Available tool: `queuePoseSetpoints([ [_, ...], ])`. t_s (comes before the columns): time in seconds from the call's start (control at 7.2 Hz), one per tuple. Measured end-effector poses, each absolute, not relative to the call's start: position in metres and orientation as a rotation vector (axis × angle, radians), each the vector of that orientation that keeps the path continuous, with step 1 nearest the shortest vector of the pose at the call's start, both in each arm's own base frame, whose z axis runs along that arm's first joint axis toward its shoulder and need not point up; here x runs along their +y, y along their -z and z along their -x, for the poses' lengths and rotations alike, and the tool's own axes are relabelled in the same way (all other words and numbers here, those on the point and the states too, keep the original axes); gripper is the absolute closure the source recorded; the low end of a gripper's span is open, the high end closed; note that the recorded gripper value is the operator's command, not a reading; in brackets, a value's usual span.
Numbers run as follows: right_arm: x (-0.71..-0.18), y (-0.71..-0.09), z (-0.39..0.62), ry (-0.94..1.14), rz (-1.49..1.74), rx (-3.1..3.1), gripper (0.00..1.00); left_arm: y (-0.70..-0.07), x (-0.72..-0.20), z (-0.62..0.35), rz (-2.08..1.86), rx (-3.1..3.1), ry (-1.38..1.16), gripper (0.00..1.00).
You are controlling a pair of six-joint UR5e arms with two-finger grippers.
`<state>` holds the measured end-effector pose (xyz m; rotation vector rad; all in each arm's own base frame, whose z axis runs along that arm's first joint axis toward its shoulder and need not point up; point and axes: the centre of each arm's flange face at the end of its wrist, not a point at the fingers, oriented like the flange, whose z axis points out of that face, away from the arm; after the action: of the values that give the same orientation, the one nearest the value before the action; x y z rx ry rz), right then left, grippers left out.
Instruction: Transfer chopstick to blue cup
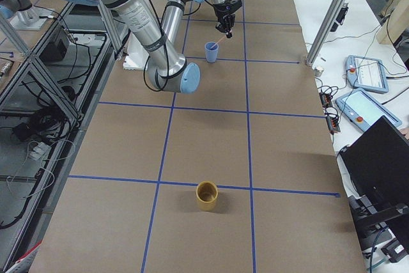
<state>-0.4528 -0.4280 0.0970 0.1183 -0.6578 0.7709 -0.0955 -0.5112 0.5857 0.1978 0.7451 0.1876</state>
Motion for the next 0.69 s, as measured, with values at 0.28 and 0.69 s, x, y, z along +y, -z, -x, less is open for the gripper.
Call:
queuePoseSetpoints([
  [0.28,-0.424,-0.098,0.469,-0.762,-0.130,-0.646,0.01,-0.586,-0.511,0.095,-0.197,0.745,-0.187,0.01],
  [0.69,-0.428,-0.083,0.471,-0.739,-0.170,-0.674,0.00,-0.587,-0.511,0.095,-0.194,0.746,-0.186,0.01],
])
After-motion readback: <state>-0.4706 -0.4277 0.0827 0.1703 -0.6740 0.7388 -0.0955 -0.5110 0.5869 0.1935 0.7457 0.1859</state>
